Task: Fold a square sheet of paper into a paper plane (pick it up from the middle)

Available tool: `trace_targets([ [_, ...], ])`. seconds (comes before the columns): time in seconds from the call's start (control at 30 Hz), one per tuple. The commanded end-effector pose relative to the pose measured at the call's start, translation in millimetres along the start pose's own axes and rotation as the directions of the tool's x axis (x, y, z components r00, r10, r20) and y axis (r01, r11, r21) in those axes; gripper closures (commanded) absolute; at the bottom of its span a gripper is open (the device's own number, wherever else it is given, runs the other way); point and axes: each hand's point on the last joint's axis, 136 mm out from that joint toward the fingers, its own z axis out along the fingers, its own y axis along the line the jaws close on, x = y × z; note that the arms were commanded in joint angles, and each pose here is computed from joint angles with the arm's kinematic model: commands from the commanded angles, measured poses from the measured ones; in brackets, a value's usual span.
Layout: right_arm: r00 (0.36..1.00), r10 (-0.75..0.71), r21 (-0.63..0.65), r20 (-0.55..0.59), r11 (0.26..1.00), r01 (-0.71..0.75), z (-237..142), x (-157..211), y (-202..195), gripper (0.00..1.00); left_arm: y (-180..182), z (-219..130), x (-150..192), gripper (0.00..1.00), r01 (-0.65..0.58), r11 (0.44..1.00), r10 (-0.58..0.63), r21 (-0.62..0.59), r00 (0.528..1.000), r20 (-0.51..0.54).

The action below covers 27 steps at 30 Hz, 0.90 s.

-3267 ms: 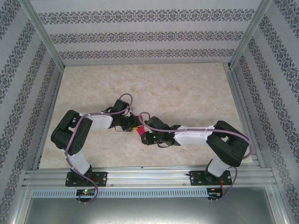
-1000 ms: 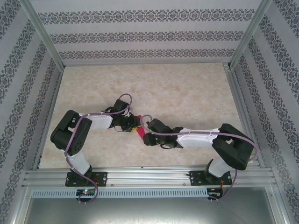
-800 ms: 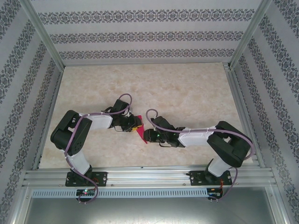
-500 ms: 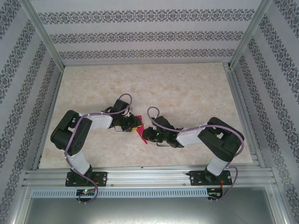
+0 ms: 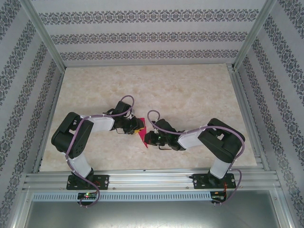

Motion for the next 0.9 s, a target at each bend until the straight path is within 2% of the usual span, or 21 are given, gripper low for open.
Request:
trace_targets([
  [0.0,0.988,-0.052,0.099,-0.146,0.993,0.067,7.7,36.4,-21.8,0.99,20.1,-0.3,8.7,0.68,0.042,0.994,-0.043,-0.097,0.999,-0.013],
  [0.2,0.989,-0.061,0.144,-0.136,0.986,0.08,-2.6,34.7,-23.6,0.91,22.5,-0.1,9.1,0.68,0.045,0.993,-0.047,-0.106,0.999,-0.013],
  [0.37,0.985,-0.073,0.085,-0.156,0.993,0.087,-6.7,37.0,-4.8,0.84,24.7,1.2,9.8,0.68,0.049,0.993,-0.051,-0.112,0.999,-0.015],
  [0.5,0.98,-0.056,0.071,-0.193,0.995,0.07,0.9,45.4,-4.4,0.9,25.9,1.6,9.8,0.68,0.052,0.992,-0.055,-0.113,0.998,-0.017],
  [0.63,0.977,-0.029,0.149,-0.212,0.987,0.062,4.6,54.8,-24.9,0.97,25.1,1.3,10.5,0.68,0.05,0.992,-0.052,-0.112,0.998,-0.019],
  [0.77,0.968,-0.023,0.24,-0.25,0.967,0.085,2.0,65.4,-45.2,0.98,26.1,1.4,11.0,0.69,0.048,0.992,-0.051,-0.116,0.998,-0.022],
  [0.87,0.971,-0.04,0.21,-0.237,0.973,0.092,-3.2,62.8,-35.2,0.92,26.6,1.2,10.9,0.68,0.049,0.992,-0.052,-0.117,0.998,-0.022],
])
